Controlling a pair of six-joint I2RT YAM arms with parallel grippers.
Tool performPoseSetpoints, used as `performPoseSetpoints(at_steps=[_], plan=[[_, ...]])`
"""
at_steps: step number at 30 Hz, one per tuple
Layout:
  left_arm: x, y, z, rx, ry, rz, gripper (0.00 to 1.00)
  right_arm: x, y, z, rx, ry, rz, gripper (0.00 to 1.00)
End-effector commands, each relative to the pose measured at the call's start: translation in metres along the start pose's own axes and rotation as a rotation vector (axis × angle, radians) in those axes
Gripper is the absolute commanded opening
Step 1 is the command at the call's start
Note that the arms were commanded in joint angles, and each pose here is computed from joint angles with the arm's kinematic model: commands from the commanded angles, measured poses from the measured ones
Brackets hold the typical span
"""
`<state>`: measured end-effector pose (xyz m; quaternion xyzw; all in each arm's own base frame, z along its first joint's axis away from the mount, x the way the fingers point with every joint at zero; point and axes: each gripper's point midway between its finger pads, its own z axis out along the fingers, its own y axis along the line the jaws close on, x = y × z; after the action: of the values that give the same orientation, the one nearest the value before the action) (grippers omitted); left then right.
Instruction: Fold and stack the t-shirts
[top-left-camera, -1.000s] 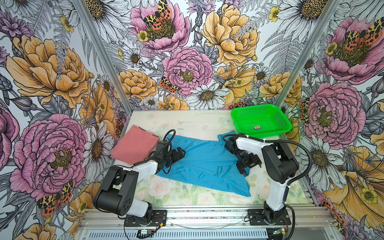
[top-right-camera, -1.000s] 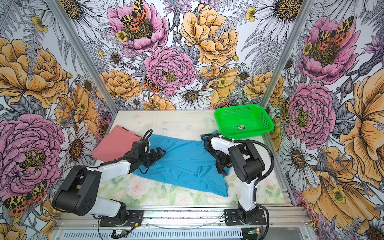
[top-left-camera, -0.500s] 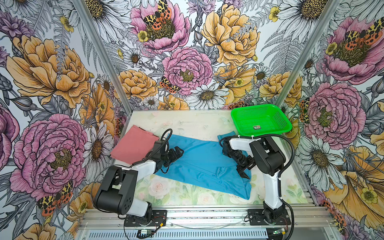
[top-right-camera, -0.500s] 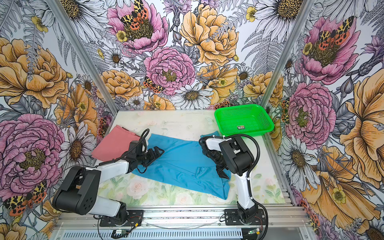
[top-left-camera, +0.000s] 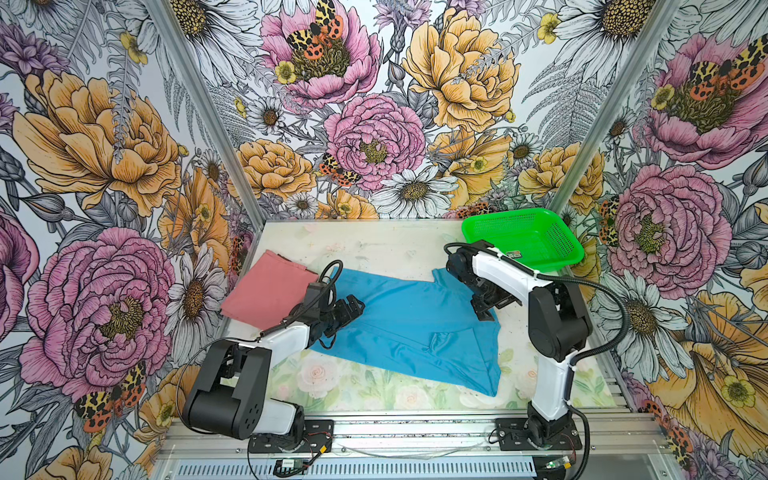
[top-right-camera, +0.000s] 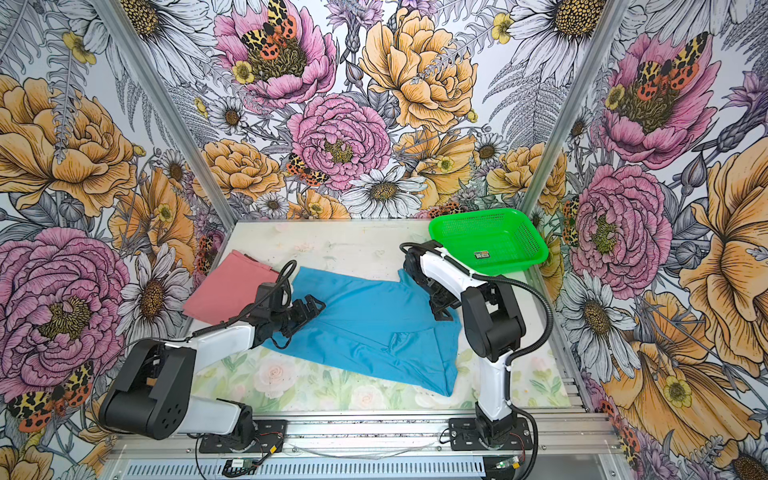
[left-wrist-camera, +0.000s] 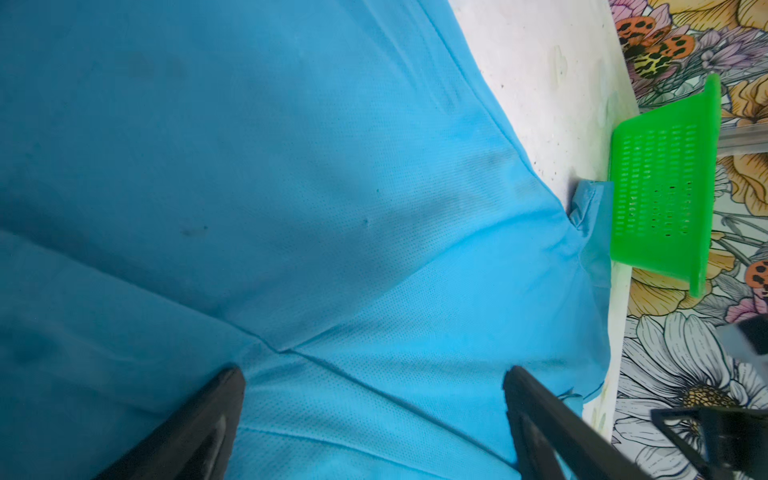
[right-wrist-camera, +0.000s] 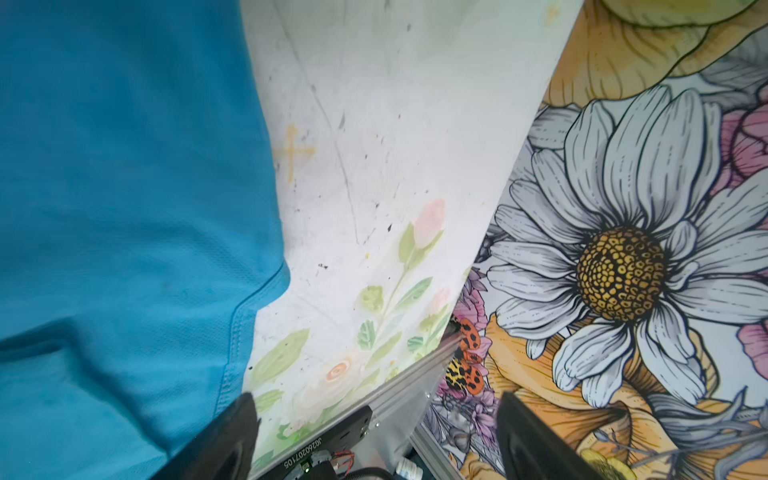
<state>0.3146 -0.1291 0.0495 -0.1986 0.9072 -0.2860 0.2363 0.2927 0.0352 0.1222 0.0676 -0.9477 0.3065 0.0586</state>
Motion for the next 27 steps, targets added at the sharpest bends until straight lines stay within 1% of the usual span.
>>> performPoseSetpoints(at_steps=[1,2,4,6,9,12,15,17,18,20,22,24,27], plan=[[0.025,0.022,-0.005,-0.099,0.052,-0.011,0.99,-0.015,0.009,-0.017,-0.187,-0.112,0.038,0.89],[0.025,0.019,-0.006,-0.094,0.05,-0.007,0.99,-0.024,0.017,-0.021,-0.274,-0.16,0.063,0.88],[0.024,0.015,-0.01,-0.092,0.046,0.0,0.99,-0.037,0.034,-0.025,-0.427,-0.213,0.092,0.85],[0.02,0.009,-0.016,-0.078,0.034,0.013,0.99,-0.049,0.044,-0.028,-0.513,-0.252,0.11,0.81],[0.016,0.004,-0.024,-0.084,0.024,0.033,0.99,-0.066,0.054,-0.03,-0.587,-0.289,0.136,0.75],[0.015,0.007,-0.031,-0.106,0.014,0.036,0.99,-0.079,0.063,-0.029,-0.64,-0.3,0.151,0.68],[0.016,0.007,-0.032,-0.099,0.007,0.036,0.99,-0.089,0.078,-0.028,-0.695,-0.309,0.147,0.65],[0.014,-0.007,-0.028,-0.019,0.009,0.079,0.99,-0.096,0.084,-0.027,-0.706,-0.313,0.147,0.65],[0.013,-0.012,-0.025,-0.003,0.016,0.094,0.99,-0.099,0.087,-0.031,-0.718,-0.322,0.142,0.65],[0.007,-0.017,-0.02,0.002,0.018,0.115,0.99,-0.103,0.092,-0.038,-0.73,-0.34,0.132,0.65],[0.001,-0.022,-0.014,0.008,0.014,0.124,0.99,-0.103,0.096,-0.046,-0.743,-0.361,0.116,0.67],[-0.009,-0.024,-0.007,-0.013,-0.004,0.133,0.99,-0.102,0.099,-0.052,-0.748,-0.377,0.108,0.71],[-0.011,-0.009,0.006,-0.105,0.021,0.108,0.99,-0.098,0.1,-0.055,-0.757,-0.393,0.111,0.77]])
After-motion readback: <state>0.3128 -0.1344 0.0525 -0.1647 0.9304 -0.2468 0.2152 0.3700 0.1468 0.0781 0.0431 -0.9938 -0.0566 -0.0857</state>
